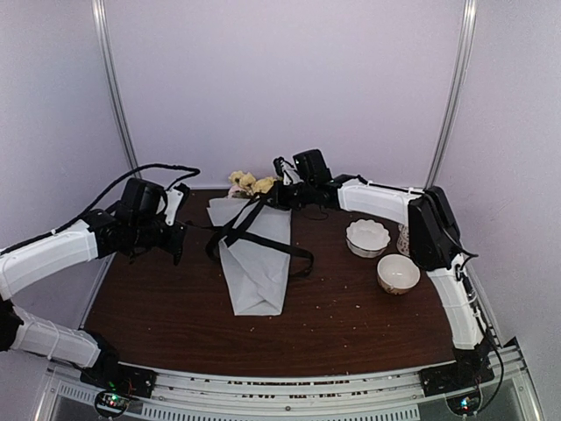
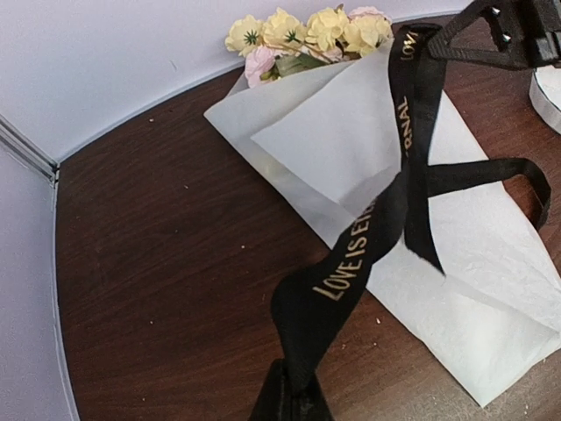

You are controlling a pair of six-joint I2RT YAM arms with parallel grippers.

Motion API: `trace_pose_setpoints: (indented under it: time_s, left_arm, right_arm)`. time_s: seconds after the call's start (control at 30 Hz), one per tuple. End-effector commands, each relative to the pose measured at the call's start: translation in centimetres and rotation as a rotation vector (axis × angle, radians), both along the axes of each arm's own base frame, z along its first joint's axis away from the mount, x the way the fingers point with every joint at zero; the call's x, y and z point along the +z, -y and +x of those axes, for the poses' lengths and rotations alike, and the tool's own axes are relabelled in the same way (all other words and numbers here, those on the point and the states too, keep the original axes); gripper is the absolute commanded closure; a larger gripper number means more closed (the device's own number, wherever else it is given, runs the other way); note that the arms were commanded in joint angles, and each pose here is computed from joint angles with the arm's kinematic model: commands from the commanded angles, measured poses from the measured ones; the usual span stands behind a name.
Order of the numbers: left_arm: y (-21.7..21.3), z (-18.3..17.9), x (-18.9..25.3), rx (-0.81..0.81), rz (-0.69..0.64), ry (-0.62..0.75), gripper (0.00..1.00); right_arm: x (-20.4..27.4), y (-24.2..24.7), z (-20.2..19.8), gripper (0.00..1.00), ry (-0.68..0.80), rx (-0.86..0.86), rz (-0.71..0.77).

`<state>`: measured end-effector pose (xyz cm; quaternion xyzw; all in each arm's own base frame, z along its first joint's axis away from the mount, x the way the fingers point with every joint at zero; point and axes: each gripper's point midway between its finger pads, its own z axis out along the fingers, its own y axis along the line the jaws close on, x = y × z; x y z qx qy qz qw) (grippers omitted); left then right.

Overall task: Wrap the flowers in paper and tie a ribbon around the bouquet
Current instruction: Cross the ribbon over the folded bouquet.

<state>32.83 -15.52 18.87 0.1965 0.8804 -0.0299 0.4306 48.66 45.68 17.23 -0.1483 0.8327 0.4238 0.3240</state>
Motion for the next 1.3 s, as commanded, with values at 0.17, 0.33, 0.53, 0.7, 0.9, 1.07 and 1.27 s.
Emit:
trace_pose_setpoints:
  time_s: [0.17, 0.33, 0.53, 0.7, 0.9, 1.07, 1.27]
  left_arm:
    - [-1.0, -1.0, -1.9, 0.091, 0.036, -0.082, 1.0]
    - [-0.1, -0.7, -4.3, 0.063, 0.077, -0.192, 0.5]
    - [8.9, 1.5, 2.5, -0.37, -0.001, 0.002, 0.29]
    - [10.9, 4.4, -4.5, -0.53, 0.229, -0.117, 0.3]
    - [10.5, 7.5, -9.5, -0.563, 0.408, -0.151, 0.33]
    - [10.2, 9.4, -12.5, -0.556, 0.495, -0.199, 0.38]
    - [9.4, 11.2, -12.3, -0.479, 0.534, -0.158, 0.54]
  right_arm:
    - [-7.0, 0.5, 1.8, 1.0, -0.029, -0.096, -0.186]
    - [-8.4, -0.7, -1.4, 1.0, -0.031, 0.0, -0.241]
    - [-8.7, -1.5, -3.1, 1.0, -0.134, 0.036, -0.196]
    - [-9.1, -1.1, -3.6, 1.0, -0.247, 0.001, -0.1]
    - [-7.9, -0.6, -3.1, 1.0, -0.257, -0.016, -0.071]
    - [-7.0, -0.7, -2.8, 1.0, -0.255, -0.022, -0.042]
    - [-6.6, -0.6, -3.3, 1.0, -0.264, -0.012, -0.02]
